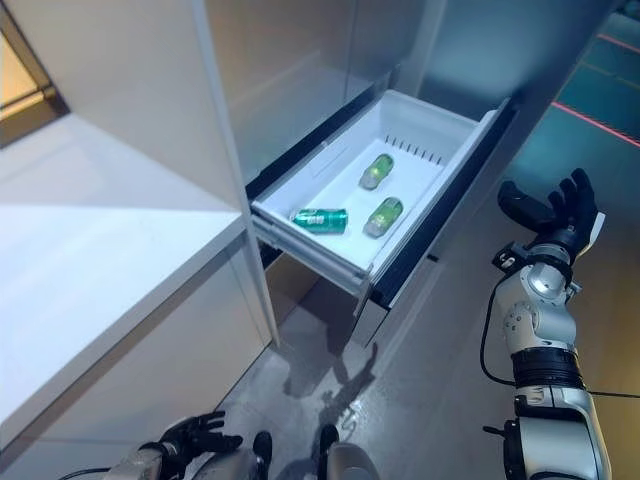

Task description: Put drinks into fridge and close the fridge

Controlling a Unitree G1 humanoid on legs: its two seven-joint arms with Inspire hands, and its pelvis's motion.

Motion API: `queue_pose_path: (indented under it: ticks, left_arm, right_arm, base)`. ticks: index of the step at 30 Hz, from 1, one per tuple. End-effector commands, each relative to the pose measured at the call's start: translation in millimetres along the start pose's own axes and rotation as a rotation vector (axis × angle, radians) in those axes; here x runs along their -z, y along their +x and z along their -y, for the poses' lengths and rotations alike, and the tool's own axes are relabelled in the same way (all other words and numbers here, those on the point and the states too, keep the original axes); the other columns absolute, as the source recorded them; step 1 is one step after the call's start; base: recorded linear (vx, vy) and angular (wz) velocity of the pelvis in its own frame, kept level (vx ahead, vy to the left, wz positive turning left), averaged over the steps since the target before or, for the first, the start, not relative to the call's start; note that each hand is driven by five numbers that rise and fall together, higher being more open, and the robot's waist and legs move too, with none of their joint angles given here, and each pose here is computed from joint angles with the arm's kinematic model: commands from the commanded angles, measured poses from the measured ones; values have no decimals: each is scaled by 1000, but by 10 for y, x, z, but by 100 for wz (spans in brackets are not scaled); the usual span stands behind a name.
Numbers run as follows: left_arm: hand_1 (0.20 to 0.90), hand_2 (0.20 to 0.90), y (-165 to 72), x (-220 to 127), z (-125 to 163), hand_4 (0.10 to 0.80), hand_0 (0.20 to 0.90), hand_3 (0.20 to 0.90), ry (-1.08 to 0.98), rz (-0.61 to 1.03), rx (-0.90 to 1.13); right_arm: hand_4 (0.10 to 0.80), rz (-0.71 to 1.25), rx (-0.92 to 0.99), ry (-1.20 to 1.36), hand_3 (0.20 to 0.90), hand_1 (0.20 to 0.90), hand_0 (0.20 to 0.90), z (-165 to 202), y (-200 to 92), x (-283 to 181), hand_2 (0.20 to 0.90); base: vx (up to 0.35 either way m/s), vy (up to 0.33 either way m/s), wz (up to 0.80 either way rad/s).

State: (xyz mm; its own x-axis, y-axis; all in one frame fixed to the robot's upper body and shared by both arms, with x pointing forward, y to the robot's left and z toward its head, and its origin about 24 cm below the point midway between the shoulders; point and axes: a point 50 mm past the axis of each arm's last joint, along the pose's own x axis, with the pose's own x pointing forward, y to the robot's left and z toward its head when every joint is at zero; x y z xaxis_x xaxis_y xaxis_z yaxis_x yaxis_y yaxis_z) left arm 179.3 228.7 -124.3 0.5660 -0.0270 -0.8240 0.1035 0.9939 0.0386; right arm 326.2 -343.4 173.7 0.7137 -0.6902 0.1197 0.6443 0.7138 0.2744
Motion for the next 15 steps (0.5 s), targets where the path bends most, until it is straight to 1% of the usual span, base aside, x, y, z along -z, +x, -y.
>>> queue_pose_path:
  ticks: [1, 4, 10, 13, 15]
  left_arm:
    - [900, 900, -50, 84, -99, 800, 900, 900, -22, -1, -54]
    - [900, 900, -43, -43, -130, 800, 900, 900, -53, 43, -69]
    - [900, 900, -39, -104, -100, 800, 900, 900, -86, 87, -65]
    - [900, 900, -38, -130, -73, 800, 900, 900, -74, 105, -54]
    - [900, 900, -34, -194, -58, 800, 900, 900, -77, 127, -45]
  right_arm:
    - [800, 285, -19, 142, 900, 900, 900, -119, 121, -769, 900]
    - [800, 308, -6, 153, 900, 900, 900, -171, 150, -873, 900]
    - [800, 311, -37, 151, 900, 900, 900, -261, 195, -960, 900]
    - [800, 316, -90, 165, 900, 900, 900, -340, 198, -1007, 900]
    - [800, 351, -199, 159, 900, 900, 900, -521, 148, -1082, 900]
  base:
    - [-218, 44, 5]
    - [-179, 63, 9]
    - [-57, 78, 3]
    - [-13, 79, 2]
    - [-2, 91, -2]
